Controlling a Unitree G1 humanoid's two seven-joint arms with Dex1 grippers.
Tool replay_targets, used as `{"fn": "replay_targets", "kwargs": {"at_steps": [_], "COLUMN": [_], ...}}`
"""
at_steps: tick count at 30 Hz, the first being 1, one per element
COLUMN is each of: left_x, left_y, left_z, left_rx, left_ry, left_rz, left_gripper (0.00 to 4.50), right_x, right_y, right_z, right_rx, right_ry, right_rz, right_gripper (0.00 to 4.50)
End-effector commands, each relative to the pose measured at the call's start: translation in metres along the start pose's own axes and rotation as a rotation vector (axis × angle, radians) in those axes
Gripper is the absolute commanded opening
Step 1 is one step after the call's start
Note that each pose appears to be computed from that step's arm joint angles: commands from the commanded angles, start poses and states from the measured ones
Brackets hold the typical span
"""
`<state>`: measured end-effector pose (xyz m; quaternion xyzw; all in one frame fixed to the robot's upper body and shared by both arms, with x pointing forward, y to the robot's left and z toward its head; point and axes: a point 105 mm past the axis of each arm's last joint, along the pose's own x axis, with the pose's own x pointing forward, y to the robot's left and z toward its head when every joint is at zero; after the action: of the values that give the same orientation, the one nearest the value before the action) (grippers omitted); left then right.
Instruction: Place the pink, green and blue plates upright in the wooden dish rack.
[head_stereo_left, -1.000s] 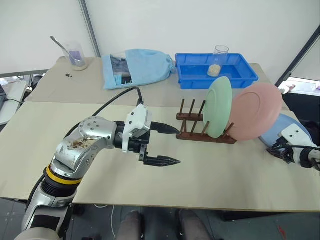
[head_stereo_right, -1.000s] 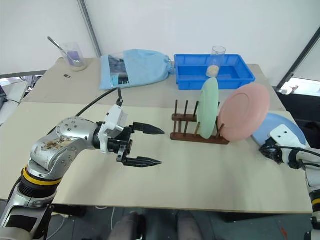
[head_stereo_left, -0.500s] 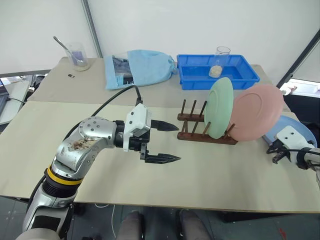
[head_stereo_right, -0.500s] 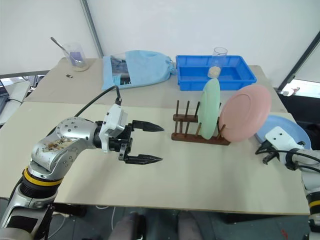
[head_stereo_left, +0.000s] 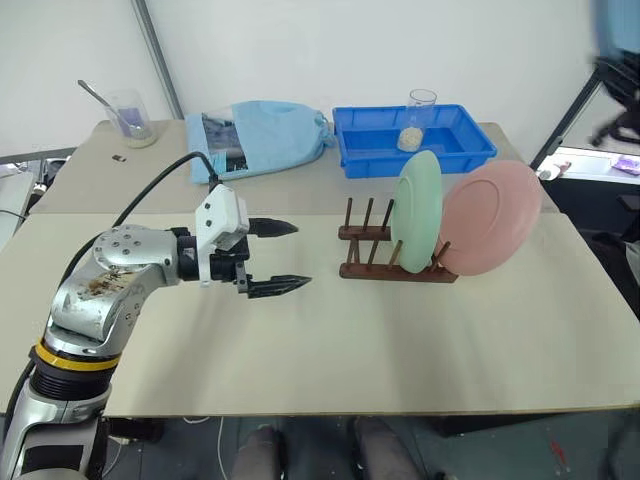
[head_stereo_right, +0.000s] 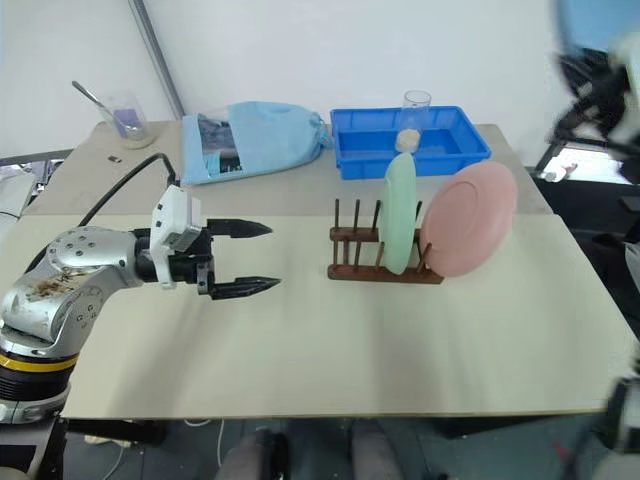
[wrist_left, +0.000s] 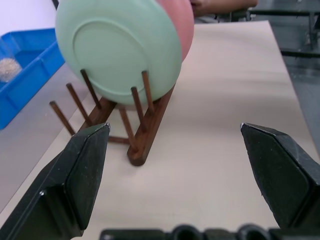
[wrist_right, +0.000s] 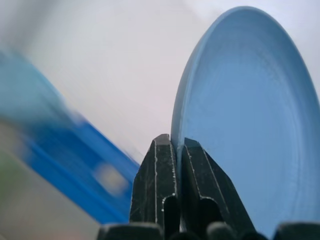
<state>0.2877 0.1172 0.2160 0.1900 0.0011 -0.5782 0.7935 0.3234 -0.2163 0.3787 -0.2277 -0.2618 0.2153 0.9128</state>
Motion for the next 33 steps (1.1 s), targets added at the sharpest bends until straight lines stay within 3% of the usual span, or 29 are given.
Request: {"fn": "replay_targets", "kwargs": {"at_steps": [1, 4, 9, 13, 19, 33], "left_x": [-0.007, -0.008, -0.009, -0.007, -0.006, -0.006], "left_y": [0.006, 0.007, 0.006, 0.001, -0.004, 0.000], "left_z": [0.010, 0.012, 0.011, 0.013, 0.020, 0.027], "left_rx": [0.038, 0.036, 0.029, 0.020, 0.004, 0.001], "left_ry": [-0.014, -0.019, -0.019, -0.035, -0.069, -0.098], "left_rz": [0.037, 0.038, 0.039, 0.011, -0.034, -0.039], "left_gripper": [4.50, 4.50, 4.50, 4.50, 4.50, 4.50], "right_x": [0.013, 0.016, 0.007, -0.004, -0.012, -0.015], "right_y": [0.040, 0.074, 0.102, 0.124, 0.136, 0.138], "right_z": [0.040, 0.050, 0.042, 0.024, 0.014, -0.008], "right_rx": [0.408, 0.711, 0.935, 0.936, 1.003, 1.081], "right_ry": [-0.172, -0.216, -0.134, 0.000, 0.075, 0.187], "right_rz": [0.113, 0.217, 0.287, 0.318, 0.320, 0.235], "right_gripper": [0.02, 0.02, 0.02, 0.02, 0.02, 0.02]}}
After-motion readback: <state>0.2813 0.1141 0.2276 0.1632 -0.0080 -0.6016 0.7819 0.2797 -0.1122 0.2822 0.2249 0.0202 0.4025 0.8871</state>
